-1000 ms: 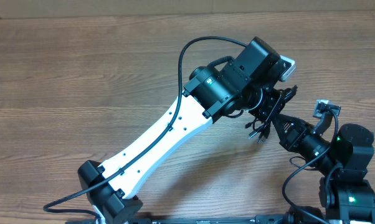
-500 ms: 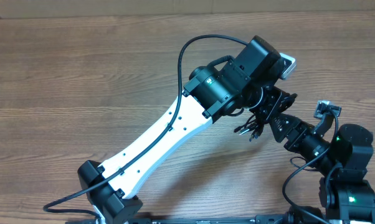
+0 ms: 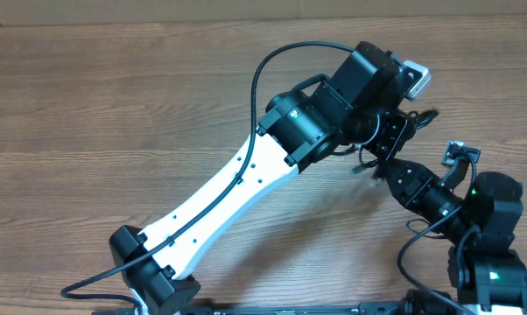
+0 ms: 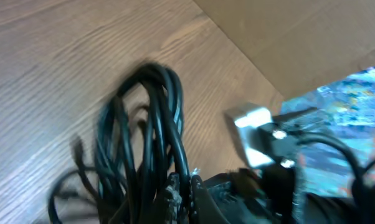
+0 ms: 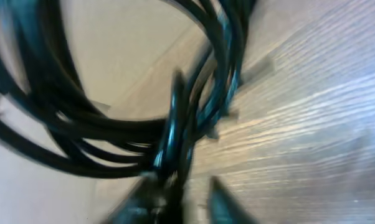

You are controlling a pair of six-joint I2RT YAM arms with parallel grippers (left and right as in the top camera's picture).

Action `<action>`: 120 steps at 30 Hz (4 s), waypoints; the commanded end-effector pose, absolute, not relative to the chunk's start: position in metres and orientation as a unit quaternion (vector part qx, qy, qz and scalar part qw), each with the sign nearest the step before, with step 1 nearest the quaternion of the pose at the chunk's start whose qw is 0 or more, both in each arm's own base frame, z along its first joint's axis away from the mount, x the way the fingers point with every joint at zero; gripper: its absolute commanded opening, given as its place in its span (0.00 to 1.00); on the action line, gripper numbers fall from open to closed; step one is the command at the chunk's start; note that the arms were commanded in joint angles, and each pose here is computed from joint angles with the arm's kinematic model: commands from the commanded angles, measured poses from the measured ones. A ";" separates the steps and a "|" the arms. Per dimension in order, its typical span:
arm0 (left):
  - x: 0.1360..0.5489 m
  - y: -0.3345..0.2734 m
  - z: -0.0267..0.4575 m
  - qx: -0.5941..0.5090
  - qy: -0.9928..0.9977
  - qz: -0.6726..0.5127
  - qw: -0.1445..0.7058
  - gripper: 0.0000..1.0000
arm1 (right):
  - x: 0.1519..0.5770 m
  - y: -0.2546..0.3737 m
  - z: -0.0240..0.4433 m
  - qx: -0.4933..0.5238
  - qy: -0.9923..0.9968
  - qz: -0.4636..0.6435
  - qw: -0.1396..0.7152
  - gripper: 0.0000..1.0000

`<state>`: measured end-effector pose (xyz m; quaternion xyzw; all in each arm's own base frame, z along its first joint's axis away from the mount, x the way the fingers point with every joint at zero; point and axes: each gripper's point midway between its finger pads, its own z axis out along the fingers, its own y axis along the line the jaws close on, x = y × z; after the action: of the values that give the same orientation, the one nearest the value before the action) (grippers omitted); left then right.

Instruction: Untangle cables

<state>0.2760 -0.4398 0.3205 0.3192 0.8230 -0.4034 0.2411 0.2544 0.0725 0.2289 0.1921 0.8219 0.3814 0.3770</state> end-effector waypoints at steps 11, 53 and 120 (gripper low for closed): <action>0.275 -0.432 0.322 0.319 0.823 -0.414 0.223 0.04 | 0.263 0.068 0.215 0.204 0.836 0.362 0.358 0.04; 0.284 -0.352 0.261 0.362 0.880 -0.261 0.163 1.00 | 0.272 0.099 0.285 0.238 0.737 0.542 0.328 0.04; 0.289 -0.341 0.382 0.301 0.834 -0.180 0.425 0.04 | 0.212 0.092 0.330 0.076 0.848 0.373 0.369 0.78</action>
<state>0.2972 -0.3265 0.3770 0.2774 0.8499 -0.1993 0.4012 0.2242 0.0624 0.3079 0.1360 0.8658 0.2966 0.3793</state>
